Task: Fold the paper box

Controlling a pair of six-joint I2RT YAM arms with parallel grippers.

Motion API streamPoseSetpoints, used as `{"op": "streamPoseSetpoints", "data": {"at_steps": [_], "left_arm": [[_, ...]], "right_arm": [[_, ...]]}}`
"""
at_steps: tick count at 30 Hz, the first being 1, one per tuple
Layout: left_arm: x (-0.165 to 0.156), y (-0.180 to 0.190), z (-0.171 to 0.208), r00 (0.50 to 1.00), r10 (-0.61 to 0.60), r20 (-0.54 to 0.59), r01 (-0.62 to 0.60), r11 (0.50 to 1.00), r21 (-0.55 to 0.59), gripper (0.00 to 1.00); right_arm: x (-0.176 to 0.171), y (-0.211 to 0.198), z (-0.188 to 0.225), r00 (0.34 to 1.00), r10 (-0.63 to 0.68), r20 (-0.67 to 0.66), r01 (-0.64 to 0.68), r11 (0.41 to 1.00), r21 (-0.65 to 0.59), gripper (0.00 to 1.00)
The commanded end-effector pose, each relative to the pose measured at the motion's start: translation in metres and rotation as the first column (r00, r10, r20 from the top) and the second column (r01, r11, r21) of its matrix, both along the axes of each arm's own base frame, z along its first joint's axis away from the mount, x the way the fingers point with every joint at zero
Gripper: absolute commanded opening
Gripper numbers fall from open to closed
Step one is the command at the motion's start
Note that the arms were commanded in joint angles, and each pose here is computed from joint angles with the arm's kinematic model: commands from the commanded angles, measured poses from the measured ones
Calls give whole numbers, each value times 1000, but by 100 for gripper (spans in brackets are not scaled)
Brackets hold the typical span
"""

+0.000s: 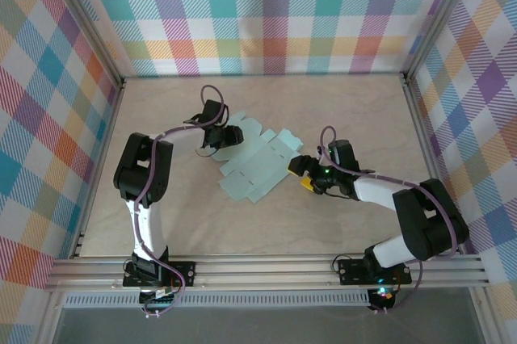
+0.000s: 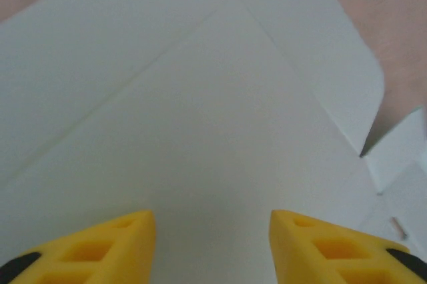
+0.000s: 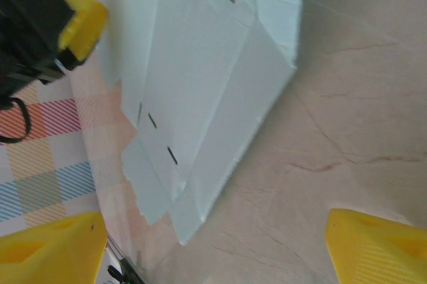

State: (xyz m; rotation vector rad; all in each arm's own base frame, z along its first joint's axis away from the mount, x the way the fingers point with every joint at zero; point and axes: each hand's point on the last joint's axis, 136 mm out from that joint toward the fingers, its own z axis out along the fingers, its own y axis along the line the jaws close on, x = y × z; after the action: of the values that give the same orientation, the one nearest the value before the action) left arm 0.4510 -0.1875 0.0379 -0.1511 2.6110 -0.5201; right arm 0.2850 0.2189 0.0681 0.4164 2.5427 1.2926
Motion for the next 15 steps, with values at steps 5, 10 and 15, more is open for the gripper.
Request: {"op": "streamPoseSetpoints", "data": {"at_steps": [5, 10, 15], "left_arm": [[-39, 27, -28, 978, 156, -138, -153, 988, 32, 45], [-72, 38, -38, 948, 264, -180, -265, 964, 20, 41], [-104, 50, -44, 877, 422, -232, -443, 896, -44, 41]], "right_arm": [[13, 20, -4, 1000, -28, 5, 28, 1000, 5, 79], [19, 36, -6, 1000, -7, -9, 7, 1000, 28, 60], [20, 47, -12, 1000, 10, -27, -9, 999, 35, 45]]}}
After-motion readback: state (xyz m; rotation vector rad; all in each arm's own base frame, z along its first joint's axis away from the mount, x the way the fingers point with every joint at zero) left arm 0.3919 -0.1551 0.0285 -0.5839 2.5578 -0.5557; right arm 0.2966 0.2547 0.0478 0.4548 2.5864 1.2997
